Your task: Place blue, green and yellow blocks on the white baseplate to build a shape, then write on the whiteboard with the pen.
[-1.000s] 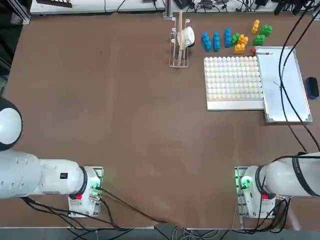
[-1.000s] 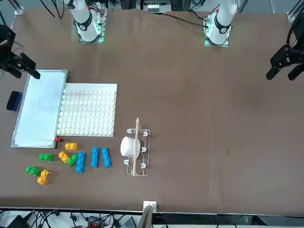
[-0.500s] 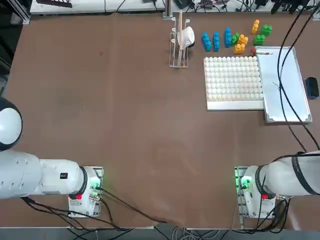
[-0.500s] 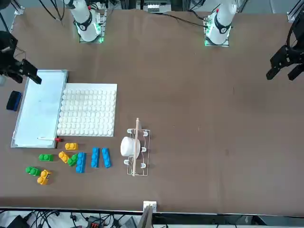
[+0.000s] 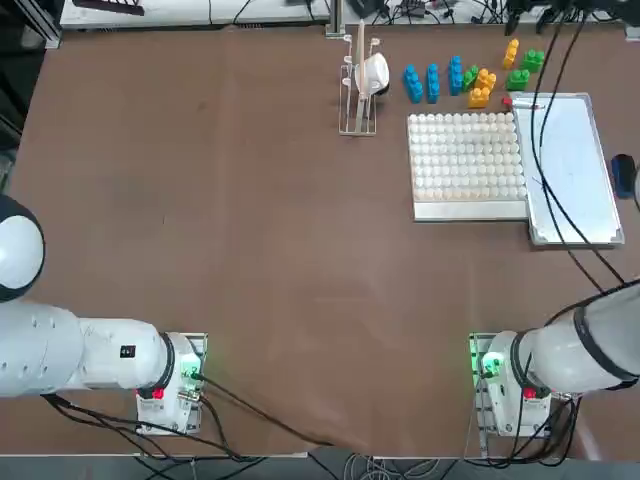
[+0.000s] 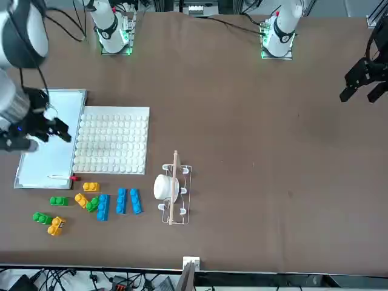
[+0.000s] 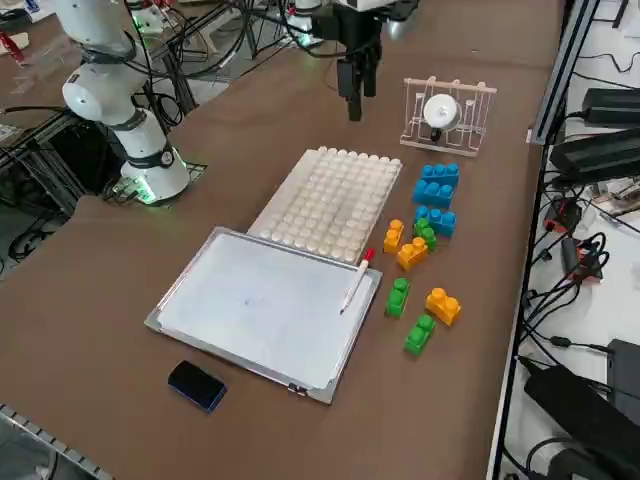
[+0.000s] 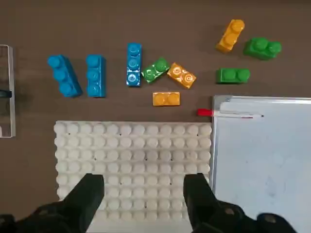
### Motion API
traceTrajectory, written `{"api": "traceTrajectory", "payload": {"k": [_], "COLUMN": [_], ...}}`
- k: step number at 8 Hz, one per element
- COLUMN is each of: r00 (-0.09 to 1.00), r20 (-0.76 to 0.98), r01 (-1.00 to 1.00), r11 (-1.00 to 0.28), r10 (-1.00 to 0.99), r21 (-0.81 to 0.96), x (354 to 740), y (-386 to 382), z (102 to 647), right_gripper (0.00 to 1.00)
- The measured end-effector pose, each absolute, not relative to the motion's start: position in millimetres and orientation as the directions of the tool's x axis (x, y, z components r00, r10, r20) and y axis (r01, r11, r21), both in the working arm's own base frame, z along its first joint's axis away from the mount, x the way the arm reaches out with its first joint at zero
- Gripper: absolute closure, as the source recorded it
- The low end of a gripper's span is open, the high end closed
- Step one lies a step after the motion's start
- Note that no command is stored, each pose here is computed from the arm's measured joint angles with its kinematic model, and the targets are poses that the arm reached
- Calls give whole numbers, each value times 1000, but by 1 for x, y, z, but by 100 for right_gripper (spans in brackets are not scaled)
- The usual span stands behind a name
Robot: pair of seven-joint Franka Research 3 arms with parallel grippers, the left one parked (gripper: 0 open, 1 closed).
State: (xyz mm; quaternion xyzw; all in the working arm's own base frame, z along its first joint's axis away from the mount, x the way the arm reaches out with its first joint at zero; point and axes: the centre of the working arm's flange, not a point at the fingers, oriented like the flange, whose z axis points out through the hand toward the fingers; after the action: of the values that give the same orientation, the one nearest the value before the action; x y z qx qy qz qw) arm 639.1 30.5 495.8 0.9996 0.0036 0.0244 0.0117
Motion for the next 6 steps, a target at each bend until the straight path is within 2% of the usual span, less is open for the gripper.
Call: {"api": "traceTrajectory", "payload": {"k": [3,6], "r00": [999,997], "r20": [44,76], "r01": [20,25], "r11": [-999,-999], "r10": [21,27], "r21": [38,20], "x": [692,728], "y": [46,97], "z": [426,387], "right_gripper": [0,0]}}
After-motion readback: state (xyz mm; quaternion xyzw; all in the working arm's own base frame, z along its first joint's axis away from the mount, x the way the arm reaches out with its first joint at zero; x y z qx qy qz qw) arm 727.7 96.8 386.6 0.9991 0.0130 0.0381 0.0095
